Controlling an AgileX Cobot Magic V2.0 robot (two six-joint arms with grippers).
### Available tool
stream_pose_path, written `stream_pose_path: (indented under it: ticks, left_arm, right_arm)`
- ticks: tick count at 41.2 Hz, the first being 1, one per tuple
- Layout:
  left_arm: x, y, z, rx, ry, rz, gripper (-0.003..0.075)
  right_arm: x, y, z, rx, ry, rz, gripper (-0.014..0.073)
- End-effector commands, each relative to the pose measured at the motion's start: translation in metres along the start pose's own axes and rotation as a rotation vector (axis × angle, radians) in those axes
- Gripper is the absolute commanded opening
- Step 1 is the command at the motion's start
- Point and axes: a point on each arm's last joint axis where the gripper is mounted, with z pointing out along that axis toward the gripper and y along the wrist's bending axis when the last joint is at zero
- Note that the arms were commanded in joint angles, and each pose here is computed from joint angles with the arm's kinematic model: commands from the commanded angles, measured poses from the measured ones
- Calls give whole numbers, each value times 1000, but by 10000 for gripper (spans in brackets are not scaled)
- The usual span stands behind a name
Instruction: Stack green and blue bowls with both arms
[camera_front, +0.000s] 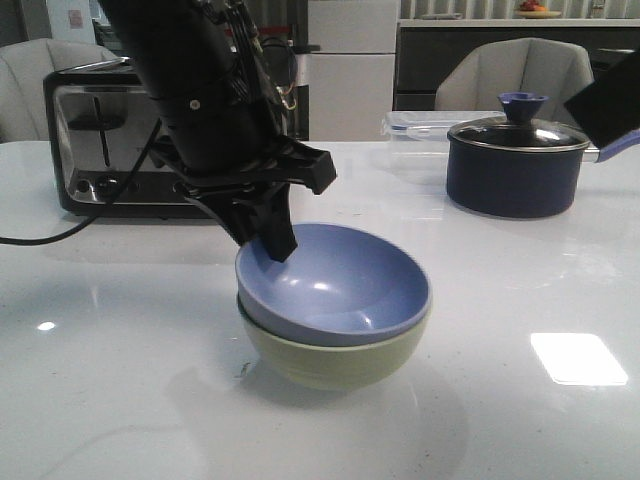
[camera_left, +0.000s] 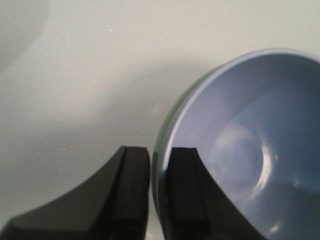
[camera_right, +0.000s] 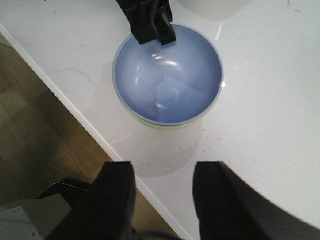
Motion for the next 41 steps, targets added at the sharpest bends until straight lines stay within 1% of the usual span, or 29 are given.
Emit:
stream_pose_path:
  ticks: [1, 3, 7, 13, 19, 24, 28, 34, 37, 41]
  left_arm:
    - [-15, -4, -30, 5, -122, -3, 375]
    - [-16, -4, -33, 1, -124, 4, 400]
    - [-19, -5, -48, -14, -147, 25, 400]
    - [-18, -8, -87, -31, -224, 49, 400]
    - [-6, -14, -132, -41, -291, 67, 400]
    - [15, -19, -164, -43, -348, 74, 400]
    - [39, -22, -189, -45, -395, 79, 400]
    - [78, -26, -211, -47, -436, 84, 400]
    - [104, -28, -218, -47, -452, 85, 400]
    - [129, -29, -226, -49, -486, 88, 399]
  right_arm:
    - [-13, 0, -9, 18, -95, -13, 397]
    - [-13, 0, -9, 18, -95, -13, 397]
    - [-13, 0, -9, 18, -95, -13, 397]
    - [-13, 0, -9, 18, -95, -13, 397]
    - [-13, 0, -9, 18, -95, -13, 397]
    - [-13, 0, -9, 18, -95, -13, 397]
    - [-13, 0, -9, 18, -95, -13, 397]
    - [-13, 0, -9, 15, -99, -7, 397]
    - [-14, 0, -9, 16, -101, -6, 397]
    - [-13, 0, -9, 12, -92, -7, 397]
